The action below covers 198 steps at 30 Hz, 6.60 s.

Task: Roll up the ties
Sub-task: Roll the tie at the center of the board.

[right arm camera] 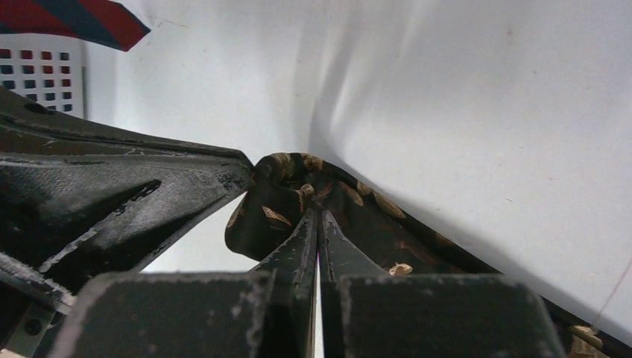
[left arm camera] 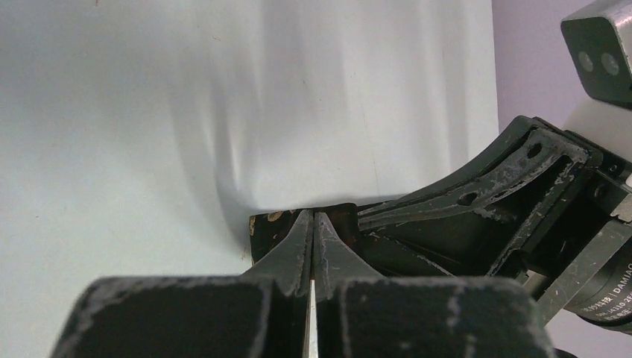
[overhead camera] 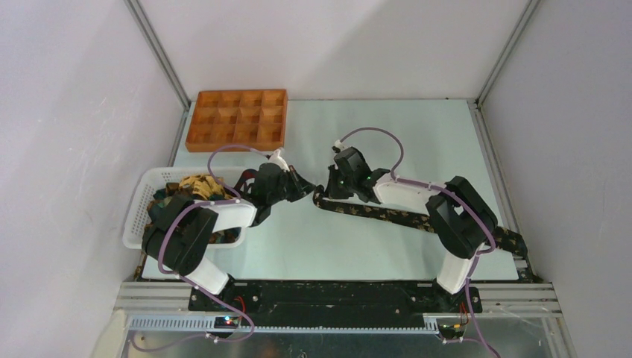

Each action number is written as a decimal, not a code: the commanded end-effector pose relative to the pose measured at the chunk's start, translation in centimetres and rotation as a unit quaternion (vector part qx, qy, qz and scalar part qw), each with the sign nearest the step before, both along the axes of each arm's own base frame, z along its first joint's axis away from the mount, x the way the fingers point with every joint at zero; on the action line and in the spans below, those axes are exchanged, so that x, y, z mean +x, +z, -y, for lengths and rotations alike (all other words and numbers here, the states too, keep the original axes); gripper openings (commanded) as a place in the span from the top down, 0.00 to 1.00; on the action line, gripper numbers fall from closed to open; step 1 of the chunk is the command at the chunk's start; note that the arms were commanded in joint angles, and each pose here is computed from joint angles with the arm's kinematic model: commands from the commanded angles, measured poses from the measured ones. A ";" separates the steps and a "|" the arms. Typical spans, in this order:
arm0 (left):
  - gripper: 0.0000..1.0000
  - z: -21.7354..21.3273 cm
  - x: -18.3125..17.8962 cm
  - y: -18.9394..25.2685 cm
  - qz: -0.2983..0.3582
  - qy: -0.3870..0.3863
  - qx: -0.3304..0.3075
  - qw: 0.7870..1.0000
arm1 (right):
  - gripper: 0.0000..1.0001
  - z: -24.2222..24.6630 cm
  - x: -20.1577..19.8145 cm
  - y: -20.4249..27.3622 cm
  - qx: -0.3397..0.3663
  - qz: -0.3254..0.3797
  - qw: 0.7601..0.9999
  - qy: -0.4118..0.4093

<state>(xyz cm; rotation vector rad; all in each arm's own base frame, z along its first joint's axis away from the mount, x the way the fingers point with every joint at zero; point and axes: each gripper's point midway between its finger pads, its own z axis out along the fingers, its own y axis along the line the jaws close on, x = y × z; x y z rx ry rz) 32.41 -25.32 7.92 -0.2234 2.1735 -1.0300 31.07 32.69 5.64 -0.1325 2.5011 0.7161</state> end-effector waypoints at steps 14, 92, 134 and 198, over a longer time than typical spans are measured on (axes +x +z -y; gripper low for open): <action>1.00 -0.1 -0.4 0.4 0.018 -0.008 0.010 1.000 | 1.00 -2.3 0.3 -0.7 0.110 -0.013 0.994 0.001; 0.95 2.3 -1.3 -0.6 0.027 -0.072 0.090 0.993 | 1.00 1.0 -1.5 -3.9 0.041 -0.045 0.998 0.011; 1.00 0.9 -2.1 -7.0 -0.063 -0.037 0.121 0.990 | 1.00 1.3 -1.4 -4.6 0.035 -0.048 0.998 0.010; 1.00 -5.1 -1.9 4.1 0.044 0.063 0.092 0.993 | 1.00 -2.8 -1.0 1.0 0.061 0.001 0.994 0.096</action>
